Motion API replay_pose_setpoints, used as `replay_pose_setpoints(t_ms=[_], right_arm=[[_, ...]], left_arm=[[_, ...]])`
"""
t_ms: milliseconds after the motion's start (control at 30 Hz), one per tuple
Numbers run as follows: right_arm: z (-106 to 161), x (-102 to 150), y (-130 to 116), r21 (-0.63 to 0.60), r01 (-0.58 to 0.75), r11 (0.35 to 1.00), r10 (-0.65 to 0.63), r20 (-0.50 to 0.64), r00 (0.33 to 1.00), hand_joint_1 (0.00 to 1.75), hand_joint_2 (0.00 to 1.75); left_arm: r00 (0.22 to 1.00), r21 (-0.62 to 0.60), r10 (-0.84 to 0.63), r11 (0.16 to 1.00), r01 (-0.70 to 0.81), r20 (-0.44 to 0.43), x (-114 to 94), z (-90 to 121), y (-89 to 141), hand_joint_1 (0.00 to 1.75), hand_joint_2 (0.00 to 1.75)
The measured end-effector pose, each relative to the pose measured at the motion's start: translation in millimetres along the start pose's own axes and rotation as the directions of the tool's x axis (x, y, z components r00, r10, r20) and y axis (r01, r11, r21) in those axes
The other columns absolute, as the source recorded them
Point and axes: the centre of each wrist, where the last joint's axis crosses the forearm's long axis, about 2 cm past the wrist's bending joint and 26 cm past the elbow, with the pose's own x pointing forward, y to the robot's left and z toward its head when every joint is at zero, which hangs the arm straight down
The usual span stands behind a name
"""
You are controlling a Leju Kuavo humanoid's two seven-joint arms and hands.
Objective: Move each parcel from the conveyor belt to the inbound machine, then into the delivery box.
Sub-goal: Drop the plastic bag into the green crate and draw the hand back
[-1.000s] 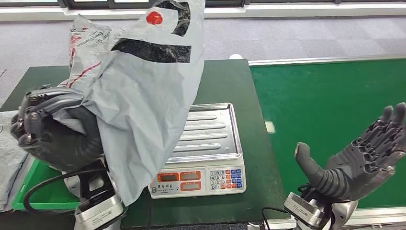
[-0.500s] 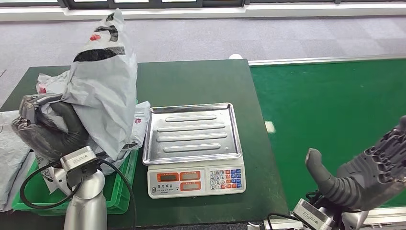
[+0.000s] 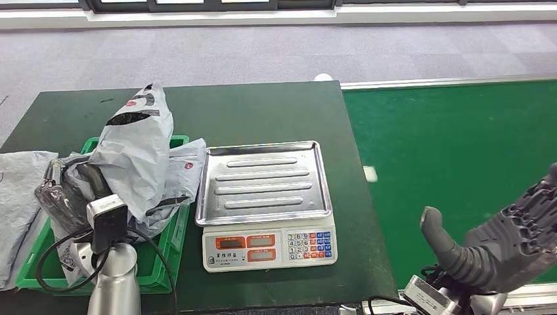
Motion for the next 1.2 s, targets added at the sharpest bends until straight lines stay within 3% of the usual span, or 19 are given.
replay_pose_setpoints(t_ms=[167, 200, 300, 333, 1067, 1200], right_arm=[[0.3, 0.1, -0.1, 0.001, 0.000, 1.000, 0.000, 0.000, 1.000, 0.00, 1.75], [0.3, 0.1, -0.1, 0.001, -0.001, 1.000, 0.001, 0.000, 1.000, 0.00, 1.75], [0.4, 0.1, -0.2, 0.003, -0.003, 1.000, 0.003, 0.002, 1.000, 0.00, 1.75], [0.4, 0.1, -0.2, 0.004, -0.004, 1.000, 0.004, 0.003, 1.000, 0.00, 1.75], [4.0, -0.7, 3.3, 0.029, -0.008, 1.000, 0.008, 0.003, 1.000, 0.00, 1.75], [6.4, -1.3, 5.5, 0.039, -0.005, 0.999, 0.005, -0.003, 1.000, 0.00, 1.75]], left_arm=[[0.998, -0.015, -0.030, 0.999, 0.029, -0.056, -12.7, 11.3, 4.1, 1.71, 1.75], [0.997, -0.018, -0.033, 0.999, 0.031, -0.064, -13.9, 12.9, 4.1, 1.47, 1.75], [0.996, -0.028, -0.036, 0.999, 0.034, -0.079, -15.9, 16.3, 3.5, 0.22, 1.75], [0.996, -0.031, -0.036, 0.999, 0.033, -0.080, -16.2, 17.1, 3.1, 0.02, 1.75], [0.997, 0.105, 0.024, 0.994, -0.016, -0.077, -9.4, -0.8, 17.7, 0.00, 1.75], [0.978, 0.239, 0.179, 0.959, -0.149, -0.108, 2.6, -9.9, 24.7, 0.00, 1.75]])
